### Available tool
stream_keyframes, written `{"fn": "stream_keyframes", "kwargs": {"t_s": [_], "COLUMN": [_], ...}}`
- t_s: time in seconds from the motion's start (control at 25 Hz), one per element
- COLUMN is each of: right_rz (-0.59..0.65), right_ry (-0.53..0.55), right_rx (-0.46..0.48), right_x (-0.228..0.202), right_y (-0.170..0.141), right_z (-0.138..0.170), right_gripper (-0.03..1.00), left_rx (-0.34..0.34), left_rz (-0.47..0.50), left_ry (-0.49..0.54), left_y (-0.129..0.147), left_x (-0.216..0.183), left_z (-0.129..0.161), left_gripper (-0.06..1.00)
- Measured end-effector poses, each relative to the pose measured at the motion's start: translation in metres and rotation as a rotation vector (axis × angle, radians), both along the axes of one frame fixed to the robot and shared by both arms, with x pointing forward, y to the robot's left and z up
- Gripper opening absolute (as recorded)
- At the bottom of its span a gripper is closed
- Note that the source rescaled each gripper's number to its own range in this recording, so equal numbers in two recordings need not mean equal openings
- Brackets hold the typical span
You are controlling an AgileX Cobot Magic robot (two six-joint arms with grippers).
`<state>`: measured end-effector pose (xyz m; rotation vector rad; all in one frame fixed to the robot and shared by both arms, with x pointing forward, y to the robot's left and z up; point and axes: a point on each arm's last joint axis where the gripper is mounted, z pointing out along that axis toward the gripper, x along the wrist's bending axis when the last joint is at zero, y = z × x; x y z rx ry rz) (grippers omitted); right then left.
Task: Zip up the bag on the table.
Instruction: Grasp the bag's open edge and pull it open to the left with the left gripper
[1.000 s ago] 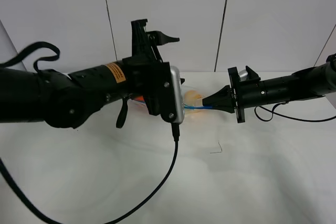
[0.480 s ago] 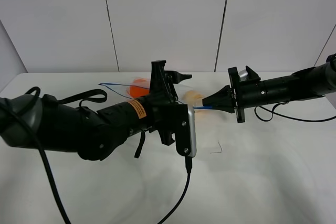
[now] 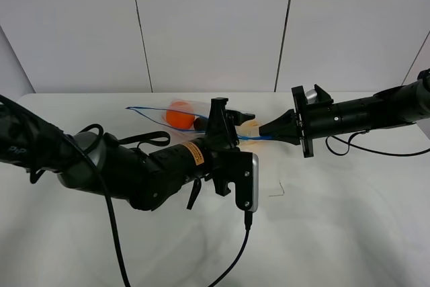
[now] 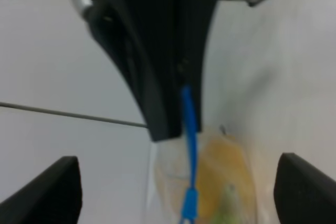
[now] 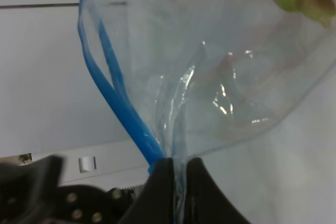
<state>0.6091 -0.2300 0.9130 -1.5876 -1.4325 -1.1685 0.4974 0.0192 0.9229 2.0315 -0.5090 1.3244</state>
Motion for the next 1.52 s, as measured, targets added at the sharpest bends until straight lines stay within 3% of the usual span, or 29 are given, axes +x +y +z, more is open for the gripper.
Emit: {"fn": "stream_keyframes", "kwargs": {"t_s": [0.48, 1.52], "right_rz": [0.001, 0.001], "right_ry": [0.000, 0.000], "right_rx": [-0.001, -0.001], "right_x": [0.000, 0.000], "right_y": [0.000, 0.000], "right_z": [0.000, 0.000], "right_gripper": [0.00, 0.00], "left_rx": [-0.015, -0.042], "left_rz": [0.047, -0.010], "left_ry": [0.035, 0.005], "left_y": [0.012, 0.003], "left_x": [0.014, 0.017], "left_z": [-0.006, 0.004], "left_gripper": [0.99, 0.64]}}
